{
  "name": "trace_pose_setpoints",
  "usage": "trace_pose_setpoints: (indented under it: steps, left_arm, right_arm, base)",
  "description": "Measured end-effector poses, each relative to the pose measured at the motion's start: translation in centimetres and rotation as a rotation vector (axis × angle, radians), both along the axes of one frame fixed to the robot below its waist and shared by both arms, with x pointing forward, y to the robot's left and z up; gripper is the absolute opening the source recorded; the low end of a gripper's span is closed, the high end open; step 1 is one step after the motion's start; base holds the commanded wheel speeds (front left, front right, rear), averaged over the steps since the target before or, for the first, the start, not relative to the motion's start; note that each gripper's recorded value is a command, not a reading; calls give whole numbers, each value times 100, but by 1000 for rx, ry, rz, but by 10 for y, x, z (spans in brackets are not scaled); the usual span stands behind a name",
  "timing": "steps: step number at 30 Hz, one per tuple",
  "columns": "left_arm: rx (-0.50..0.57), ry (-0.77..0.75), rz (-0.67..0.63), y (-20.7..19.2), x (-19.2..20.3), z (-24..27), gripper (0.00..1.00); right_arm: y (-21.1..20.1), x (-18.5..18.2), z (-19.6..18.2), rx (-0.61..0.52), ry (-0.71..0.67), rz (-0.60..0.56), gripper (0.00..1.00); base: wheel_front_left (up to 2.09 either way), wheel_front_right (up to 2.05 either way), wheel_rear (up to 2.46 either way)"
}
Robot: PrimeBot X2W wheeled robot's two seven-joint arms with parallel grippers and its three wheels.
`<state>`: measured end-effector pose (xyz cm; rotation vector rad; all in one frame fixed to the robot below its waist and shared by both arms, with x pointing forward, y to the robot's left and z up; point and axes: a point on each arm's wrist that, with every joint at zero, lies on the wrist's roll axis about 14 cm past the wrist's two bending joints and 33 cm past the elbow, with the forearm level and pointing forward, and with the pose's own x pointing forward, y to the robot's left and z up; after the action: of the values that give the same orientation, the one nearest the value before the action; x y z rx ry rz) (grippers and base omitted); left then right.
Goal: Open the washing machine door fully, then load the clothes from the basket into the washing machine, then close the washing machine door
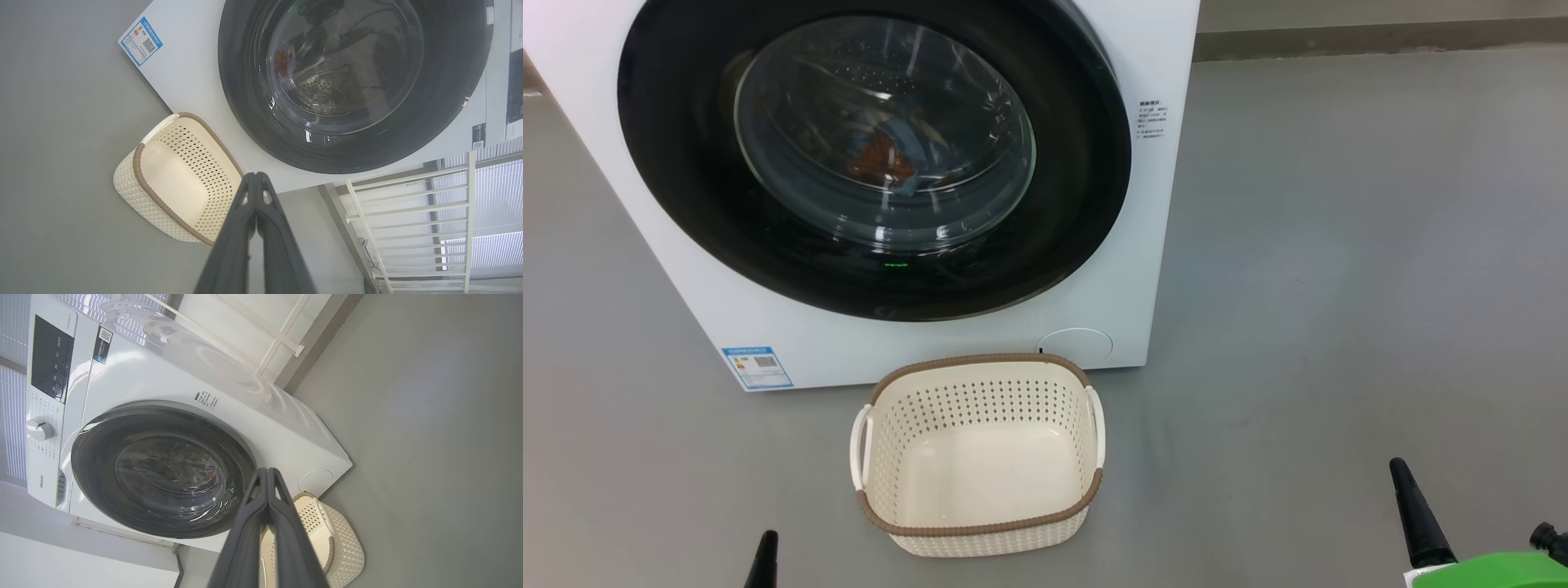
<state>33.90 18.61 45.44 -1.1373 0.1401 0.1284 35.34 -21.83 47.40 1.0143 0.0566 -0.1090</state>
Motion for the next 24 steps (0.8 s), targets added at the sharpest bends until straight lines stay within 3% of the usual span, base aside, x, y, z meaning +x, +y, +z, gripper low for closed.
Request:
trace_pose_setpoints:
  steps: [24]
  left_arm:
    - [-242, -42, 4, -1, 20, 12, 0]
  right_arm:
    - [6, 13, 5, 302, -23, -8, 0]
  base:
    - [0, 0, 0]
